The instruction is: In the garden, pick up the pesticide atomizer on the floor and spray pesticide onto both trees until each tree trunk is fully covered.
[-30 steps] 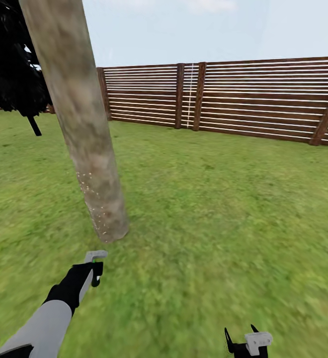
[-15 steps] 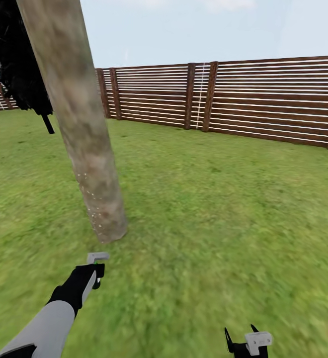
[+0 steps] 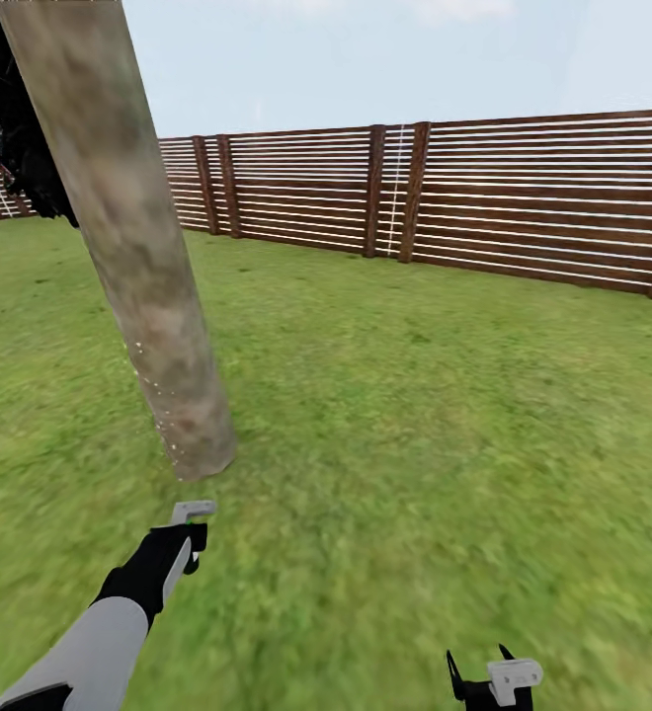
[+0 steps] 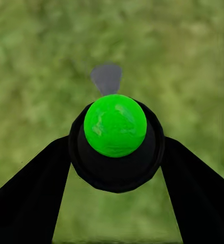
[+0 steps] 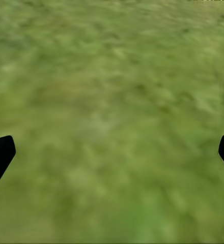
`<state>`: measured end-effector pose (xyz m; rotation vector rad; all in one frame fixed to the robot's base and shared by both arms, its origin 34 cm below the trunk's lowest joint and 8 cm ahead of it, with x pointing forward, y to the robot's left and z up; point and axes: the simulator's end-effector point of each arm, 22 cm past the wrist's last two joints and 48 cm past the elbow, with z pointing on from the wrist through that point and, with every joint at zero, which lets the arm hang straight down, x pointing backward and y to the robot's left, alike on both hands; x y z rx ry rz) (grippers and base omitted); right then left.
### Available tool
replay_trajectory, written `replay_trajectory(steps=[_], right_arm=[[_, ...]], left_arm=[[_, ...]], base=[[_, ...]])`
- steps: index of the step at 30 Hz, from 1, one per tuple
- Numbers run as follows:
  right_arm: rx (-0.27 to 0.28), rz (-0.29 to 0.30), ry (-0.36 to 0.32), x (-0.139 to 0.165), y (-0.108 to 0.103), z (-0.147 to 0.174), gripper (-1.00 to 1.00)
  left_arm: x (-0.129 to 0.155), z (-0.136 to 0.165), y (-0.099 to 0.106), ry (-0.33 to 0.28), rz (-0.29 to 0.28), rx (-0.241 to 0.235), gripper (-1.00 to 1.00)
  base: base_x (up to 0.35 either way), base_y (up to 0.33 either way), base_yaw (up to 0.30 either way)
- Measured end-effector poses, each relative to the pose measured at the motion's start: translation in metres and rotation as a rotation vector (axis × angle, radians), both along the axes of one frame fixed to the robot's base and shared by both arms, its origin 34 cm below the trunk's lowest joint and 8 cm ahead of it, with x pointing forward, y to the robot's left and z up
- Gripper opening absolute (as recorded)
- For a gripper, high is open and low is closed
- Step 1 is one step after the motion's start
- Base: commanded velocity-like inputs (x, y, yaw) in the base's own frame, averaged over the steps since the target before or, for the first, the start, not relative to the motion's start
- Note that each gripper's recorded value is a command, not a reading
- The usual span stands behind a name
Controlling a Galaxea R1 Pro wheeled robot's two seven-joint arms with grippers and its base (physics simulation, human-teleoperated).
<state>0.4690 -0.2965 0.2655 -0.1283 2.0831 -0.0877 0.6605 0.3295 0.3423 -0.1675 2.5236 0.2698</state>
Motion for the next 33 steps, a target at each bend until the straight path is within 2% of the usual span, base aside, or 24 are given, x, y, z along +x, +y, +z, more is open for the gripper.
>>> replay_trajectory(steps=[8,20,33], right_arm=[[0.0,0.0,0.002,-0.0005,0.0001,-0.0004,1.0],[0.0,0.001,0.002,-0.0007,0.0002,-0.0005,1.0],[0.001,0.001,0.002,-0.0006,0.0004,-0.0005,1.0]], left_arm=[[0.0,-0.0001,-0.0009,0.0,-0.001,-0.001,-1.0],[-0.0001,-0.0001,0.0003,0.0,0.001,-0.001,-1.0],[-0.0001,-0.0001,0.0003,0.0,0.001,-0.001,-1.0]], base=[[0.017,-0.27,0.266],[0.213,-0.214,0.057],[0.185,-0.223,0.27]])
